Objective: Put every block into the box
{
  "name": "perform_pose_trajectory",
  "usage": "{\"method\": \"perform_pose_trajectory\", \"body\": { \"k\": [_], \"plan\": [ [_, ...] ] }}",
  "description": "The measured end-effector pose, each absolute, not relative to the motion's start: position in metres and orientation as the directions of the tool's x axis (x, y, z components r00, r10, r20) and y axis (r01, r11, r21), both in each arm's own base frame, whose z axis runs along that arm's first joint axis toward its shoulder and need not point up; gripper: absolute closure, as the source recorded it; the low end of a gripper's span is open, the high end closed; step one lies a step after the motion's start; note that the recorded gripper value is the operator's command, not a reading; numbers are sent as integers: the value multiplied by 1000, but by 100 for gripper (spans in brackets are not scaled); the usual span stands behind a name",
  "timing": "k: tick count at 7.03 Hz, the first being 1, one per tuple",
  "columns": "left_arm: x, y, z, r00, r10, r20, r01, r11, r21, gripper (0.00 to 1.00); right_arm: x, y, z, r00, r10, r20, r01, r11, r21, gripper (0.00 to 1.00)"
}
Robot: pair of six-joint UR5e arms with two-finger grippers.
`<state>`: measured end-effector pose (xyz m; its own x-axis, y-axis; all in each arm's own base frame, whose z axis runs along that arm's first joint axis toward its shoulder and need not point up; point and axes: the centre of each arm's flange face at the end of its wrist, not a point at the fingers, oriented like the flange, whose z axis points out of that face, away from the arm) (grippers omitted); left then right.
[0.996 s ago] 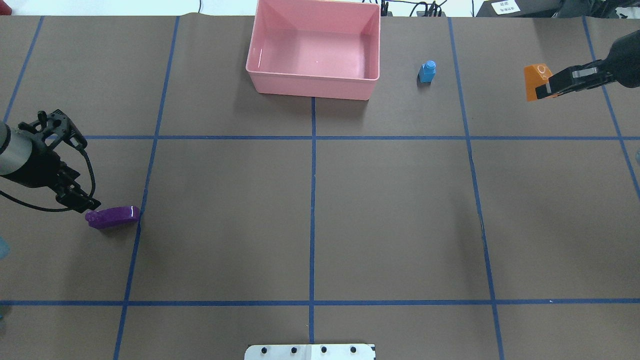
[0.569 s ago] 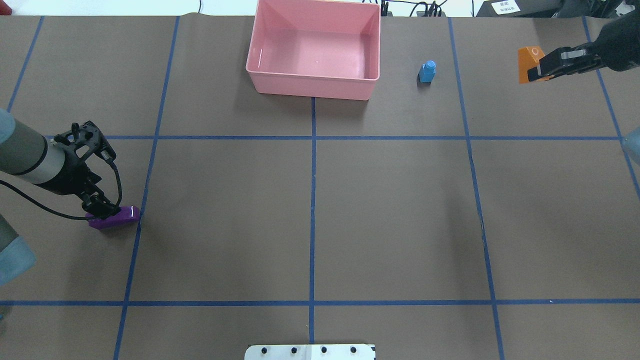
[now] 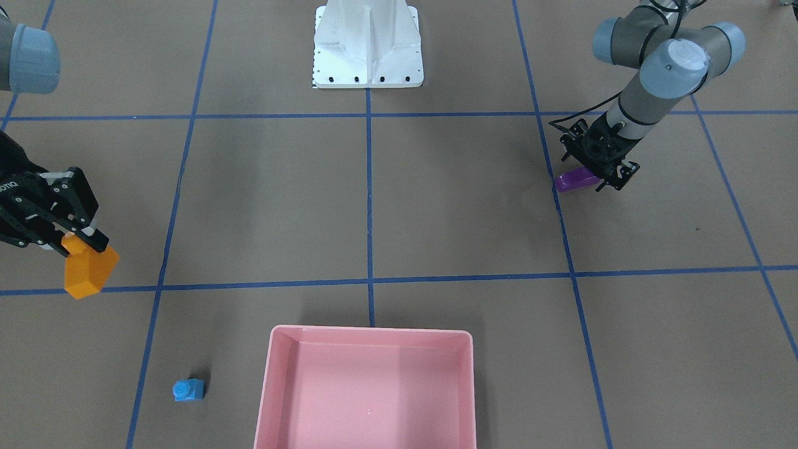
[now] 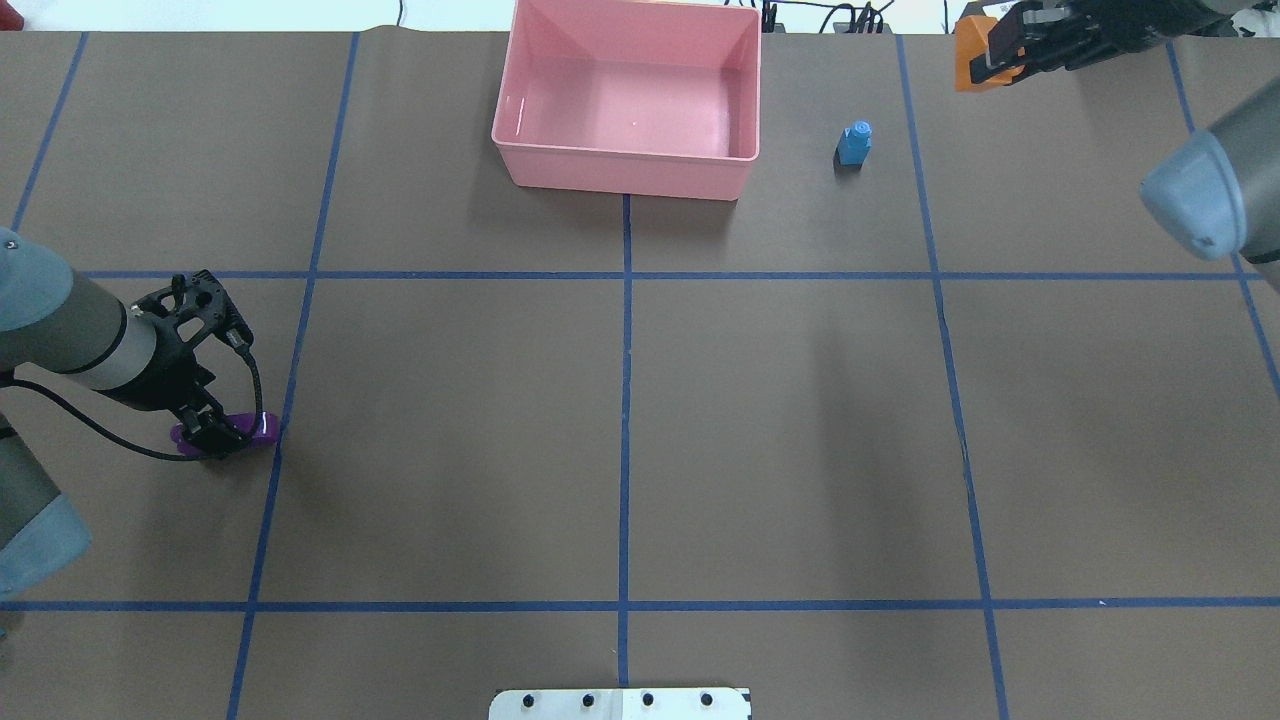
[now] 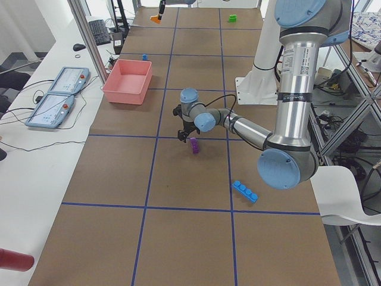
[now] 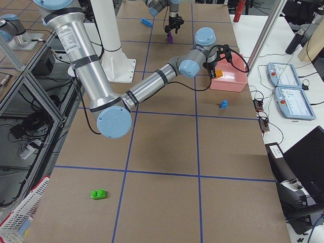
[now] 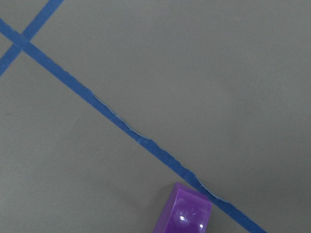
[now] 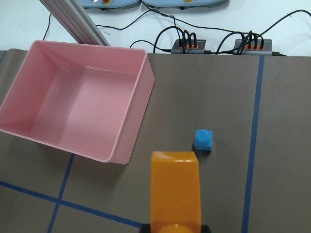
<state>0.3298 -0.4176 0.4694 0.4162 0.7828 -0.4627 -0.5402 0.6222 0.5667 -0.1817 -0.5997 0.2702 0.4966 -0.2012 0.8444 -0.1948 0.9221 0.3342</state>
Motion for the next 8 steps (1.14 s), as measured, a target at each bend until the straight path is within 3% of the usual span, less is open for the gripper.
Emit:
{"method": "perform_pose_trajectory", "body": {
  "k": [4,5,6,7,8],
  "plan": [
    [342,-413,490,428,782,-453,-569,623,537,0,-248,-631,215,514,-198,835,-228,907,355,100],
    [344,-413,496,434,779,-452,-575,626,527,25,-264,-637,201,514,-192,836,-238,904,354,100],
    [345,-414,502,441,773,-456,-578,633,515,91,-275,-640,193,514,-185,838,-247,903,351,100],
    [344,-413,505,444,769,-460,-578,638,508,100,-281,-641,188,515,-182,838,-253,901,352,100],
    [343,-412,504,455,754,-473,-569,655,497,100,-287,-642,183,517,-184,836,-255,899,356,100]
  ]
}}
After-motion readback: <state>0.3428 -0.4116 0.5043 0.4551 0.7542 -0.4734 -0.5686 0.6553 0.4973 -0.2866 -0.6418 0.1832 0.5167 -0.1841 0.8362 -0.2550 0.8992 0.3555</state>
